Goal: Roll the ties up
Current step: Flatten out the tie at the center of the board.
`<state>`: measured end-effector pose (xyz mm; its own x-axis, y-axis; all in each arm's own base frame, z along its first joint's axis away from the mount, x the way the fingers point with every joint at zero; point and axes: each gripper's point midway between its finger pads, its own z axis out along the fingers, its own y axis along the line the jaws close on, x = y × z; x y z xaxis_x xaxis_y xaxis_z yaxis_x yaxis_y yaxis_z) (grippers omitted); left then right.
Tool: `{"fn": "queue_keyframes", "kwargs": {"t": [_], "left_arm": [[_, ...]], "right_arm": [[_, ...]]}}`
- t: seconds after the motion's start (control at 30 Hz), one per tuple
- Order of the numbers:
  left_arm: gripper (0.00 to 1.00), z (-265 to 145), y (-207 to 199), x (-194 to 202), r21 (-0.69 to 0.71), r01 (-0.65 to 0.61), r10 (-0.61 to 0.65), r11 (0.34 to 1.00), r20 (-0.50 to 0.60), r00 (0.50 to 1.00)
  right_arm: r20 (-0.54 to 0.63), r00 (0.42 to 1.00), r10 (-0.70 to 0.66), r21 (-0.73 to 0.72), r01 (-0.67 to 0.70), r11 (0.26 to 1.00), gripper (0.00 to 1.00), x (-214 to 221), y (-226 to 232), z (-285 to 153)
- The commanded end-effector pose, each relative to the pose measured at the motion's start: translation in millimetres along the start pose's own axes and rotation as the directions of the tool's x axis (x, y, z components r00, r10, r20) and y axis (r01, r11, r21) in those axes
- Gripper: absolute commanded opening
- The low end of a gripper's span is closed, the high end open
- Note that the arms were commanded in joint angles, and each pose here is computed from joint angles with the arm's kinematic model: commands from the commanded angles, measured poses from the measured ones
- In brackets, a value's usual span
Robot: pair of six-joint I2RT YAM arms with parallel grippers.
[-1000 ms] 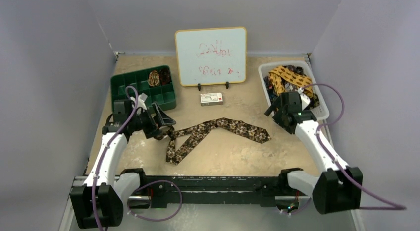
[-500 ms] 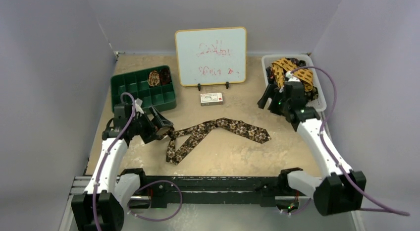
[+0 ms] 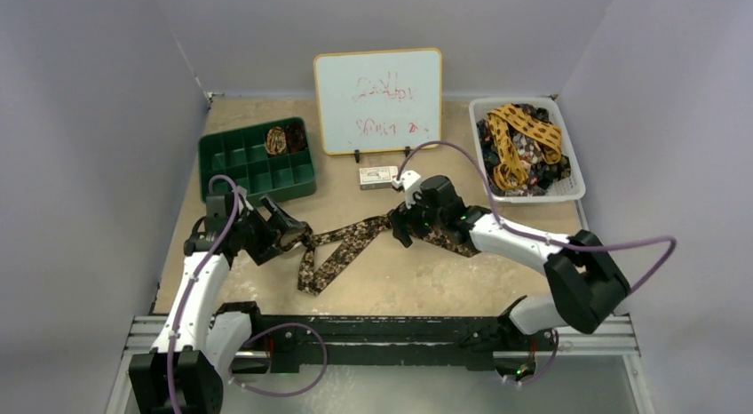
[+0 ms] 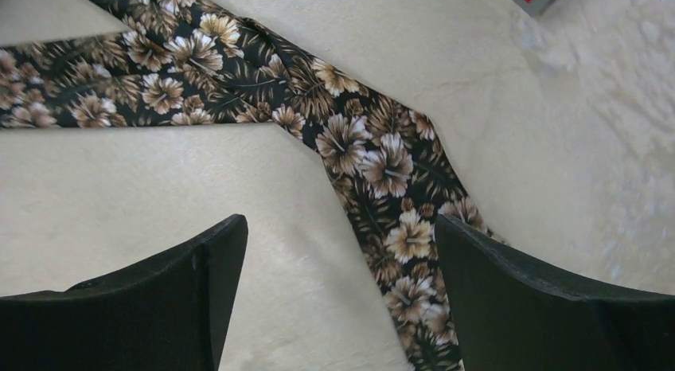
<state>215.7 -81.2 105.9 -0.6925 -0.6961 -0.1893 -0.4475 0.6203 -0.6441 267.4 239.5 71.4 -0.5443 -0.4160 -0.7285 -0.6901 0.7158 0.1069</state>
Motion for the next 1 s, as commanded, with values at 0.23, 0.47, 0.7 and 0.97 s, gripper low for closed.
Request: {"fn": "queue_keyframes", "kwargs": {"t": [0.23, 0.47, 0.7, 0.97], "left_arm": [[0.90, -1, -1, 3, 0.015, -0.007, 0.007, 1.000, 0.001, 1.000], [0.90, -1, 0, 1, 0.004, -0.013, 0.013, 1.000, 0.004, 1.000], [0.90, -1, -2, -1, 0.012, -0.014, 0.014, 1.000, 0.015, 1.000], [0.90, -2, -1, -2, 0.007, -0.036, 0.035, 0.999, 0.021, 0.999]], "right_arm": [[-0.004, 0.969, -0.246, 0.011, 0.246, 0.969, 0.88, -33, 1, 38], [-0.210, 0.961, -0.178, 0.051, 0.192, 0.980, 0.83, 0, -8, 41], [-0.351, 0.912, -0.213, 0.128, 0.272, 0.954, 0.73, 27, -33, 49], [-0.313, 0.930, -0.193, 0.079, 0.228, 0.971, 0.17, 12, -20, 52]]}}
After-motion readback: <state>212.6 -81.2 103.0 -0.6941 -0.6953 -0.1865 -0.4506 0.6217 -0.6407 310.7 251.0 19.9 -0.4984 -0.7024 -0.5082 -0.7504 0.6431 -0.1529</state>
